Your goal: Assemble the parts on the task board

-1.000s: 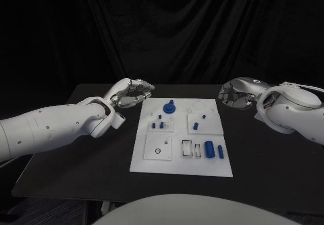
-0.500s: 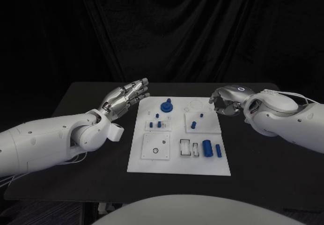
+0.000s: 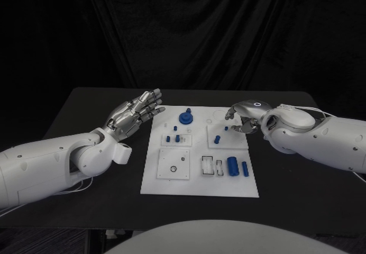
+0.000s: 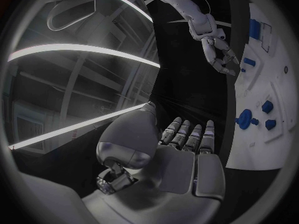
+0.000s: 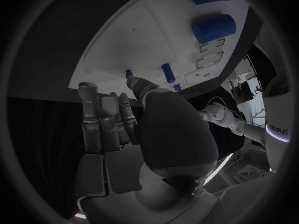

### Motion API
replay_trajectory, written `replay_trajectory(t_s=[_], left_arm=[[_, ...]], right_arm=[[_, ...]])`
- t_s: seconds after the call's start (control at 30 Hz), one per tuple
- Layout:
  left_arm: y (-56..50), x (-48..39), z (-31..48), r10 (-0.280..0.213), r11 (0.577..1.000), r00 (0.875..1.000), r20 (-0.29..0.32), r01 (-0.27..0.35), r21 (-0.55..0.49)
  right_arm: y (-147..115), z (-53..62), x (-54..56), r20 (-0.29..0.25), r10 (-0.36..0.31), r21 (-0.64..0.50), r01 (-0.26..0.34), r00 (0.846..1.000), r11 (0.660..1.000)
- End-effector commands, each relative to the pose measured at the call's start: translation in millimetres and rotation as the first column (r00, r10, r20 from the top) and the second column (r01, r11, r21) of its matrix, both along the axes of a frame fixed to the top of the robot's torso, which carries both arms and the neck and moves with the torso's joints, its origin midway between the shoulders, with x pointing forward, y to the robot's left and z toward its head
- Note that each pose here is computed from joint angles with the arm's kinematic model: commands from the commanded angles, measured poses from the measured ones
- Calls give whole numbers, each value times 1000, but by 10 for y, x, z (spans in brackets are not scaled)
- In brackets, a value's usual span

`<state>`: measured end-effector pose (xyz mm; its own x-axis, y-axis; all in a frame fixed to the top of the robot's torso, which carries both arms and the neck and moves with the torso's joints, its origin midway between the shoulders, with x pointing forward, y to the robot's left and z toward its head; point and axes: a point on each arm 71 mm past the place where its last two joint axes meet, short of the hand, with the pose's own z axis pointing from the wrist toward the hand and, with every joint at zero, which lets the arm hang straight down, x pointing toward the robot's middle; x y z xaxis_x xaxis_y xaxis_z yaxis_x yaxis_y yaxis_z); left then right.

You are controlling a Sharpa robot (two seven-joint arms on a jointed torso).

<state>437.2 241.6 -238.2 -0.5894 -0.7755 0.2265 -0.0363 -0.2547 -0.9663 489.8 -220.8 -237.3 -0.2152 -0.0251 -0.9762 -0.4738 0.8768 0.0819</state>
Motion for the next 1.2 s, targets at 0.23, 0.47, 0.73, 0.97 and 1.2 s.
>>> replay_trajectory(t_s=[0.23, 0.47, 0.73, 0.97, 1.2], left_arm=[[40, -16, 128, 32, 989, 991, 130, -12, -151], [36, -22, 124, 26, 989, 992, 124, -7, -149], [38, -16, 115, 21, 990, 993, 116, -4, -144], [36, -8, 101, 14, 990, 994, 107, 1, -139], [34, -4, 88, 7, 991, 995, 99, 7, -137]], right_arm=[[34, -75, 21, 10, 18, 5, -18, 1000, 1000], [58, -135, 7, -1, 25, 8, -25, 1000, 1000], [71, -177, 0, -3, 29, 12, -29, 1000, 1000], [82, -210, 10, -2, 30, 24, -30, 1000, 999], [93, -246, 14, -8, 29, 37, -29, 1000, 999]])
